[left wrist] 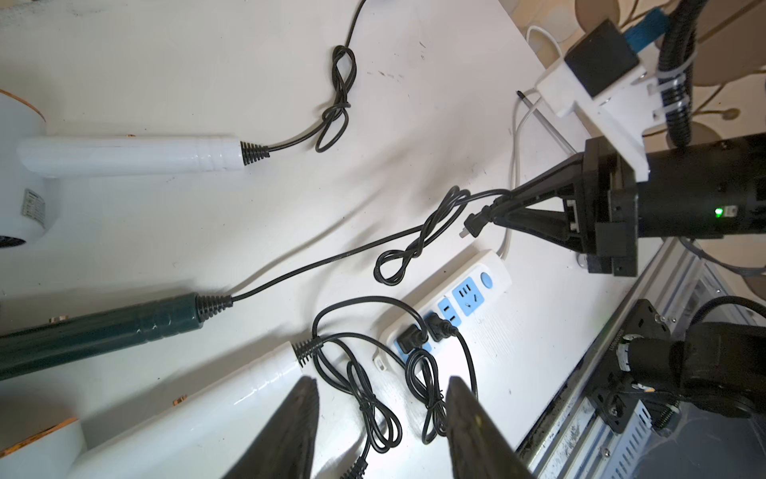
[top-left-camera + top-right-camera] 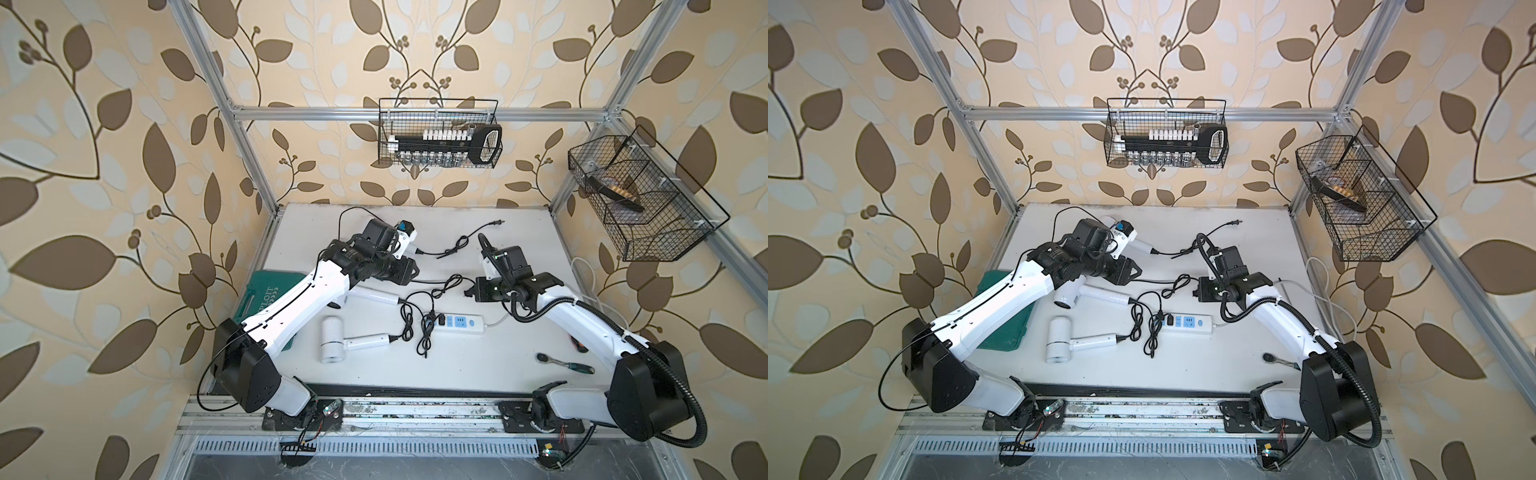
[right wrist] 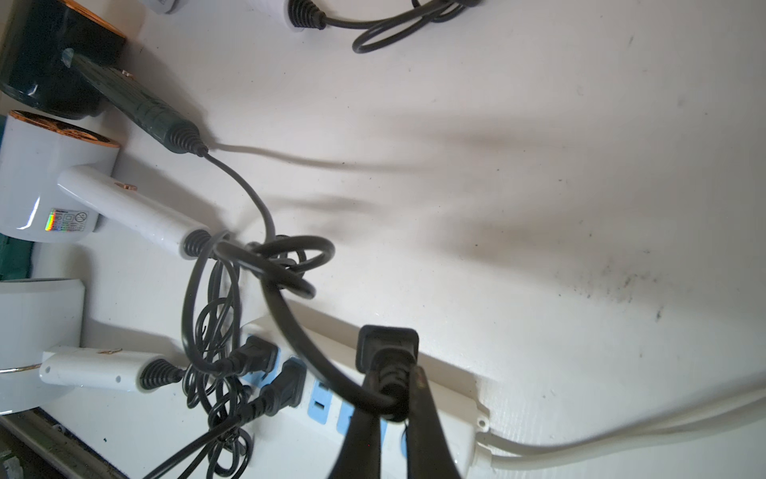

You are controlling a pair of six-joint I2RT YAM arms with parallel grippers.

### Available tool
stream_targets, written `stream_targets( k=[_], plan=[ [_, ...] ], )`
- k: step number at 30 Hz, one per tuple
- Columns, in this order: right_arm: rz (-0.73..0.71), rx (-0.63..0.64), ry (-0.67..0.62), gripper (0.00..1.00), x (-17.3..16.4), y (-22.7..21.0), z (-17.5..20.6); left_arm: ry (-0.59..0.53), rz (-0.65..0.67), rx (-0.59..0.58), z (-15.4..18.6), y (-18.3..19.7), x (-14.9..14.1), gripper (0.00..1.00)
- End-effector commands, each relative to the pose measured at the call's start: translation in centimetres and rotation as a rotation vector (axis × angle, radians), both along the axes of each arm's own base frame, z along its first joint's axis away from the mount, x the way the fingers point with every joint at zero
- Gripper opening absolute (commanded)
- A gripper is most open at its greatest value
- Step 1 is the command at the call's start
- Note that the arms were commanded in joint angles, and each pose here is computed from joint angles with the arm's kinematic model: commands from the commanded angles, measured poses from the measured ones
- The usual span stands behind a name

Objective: Charge the blow dryers
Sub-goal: Insert the plug into the socket.

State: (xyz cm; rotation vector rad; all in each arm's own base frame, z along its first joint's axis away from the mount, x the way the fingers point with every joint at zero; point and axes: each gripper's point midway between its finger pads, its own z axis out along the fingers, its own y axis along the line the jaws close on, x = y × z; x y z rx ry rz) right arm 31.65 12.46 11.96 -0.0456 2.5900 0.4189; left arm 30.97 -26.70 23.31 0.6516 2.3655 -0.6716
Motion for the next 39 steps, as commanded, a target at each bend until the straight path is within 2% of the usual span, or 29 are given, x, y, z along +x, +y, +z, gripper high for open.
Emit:
stream_targets(
  k=[1,12,19,28,35,39],
  plan=[
    [-0.008,0.006,0.010,0.00,-0.6,-0.2,0.0,0.009,-0.019,-0.049,1.0,0.3,-1.6,0.51],
    [-0.053,0.002,-0.021,0.00,-0.1,-0.8,1.0,0.035,-0.072,-0.063,0.5,0.6,-3.8,0.53],
    [-0.020,0.001,-0.015,0.00,-0.4,-0.6,0.8,0.057,-0.067,-0.106,-0.6,-0.6,-3.7,0.51],
    [0.009,0.010,-0.005,0.00,-0.5,-0.2,1.2,0.066,-0.041,-0.088,-1.5,-1.0,-2.9,0.50],
    [0.016,0.052,0.015,0.00,-0.9,0.4,1.0,0.003,0.114,-0.017,-0.4,1.3,-1.1,0.52],
    [-0.006,0.059,0.024,0.00,-1.2,0.2,0.5,-0.022,0.210,-0.009,-0.5,2.5,0.3,0.49]
  ],
)
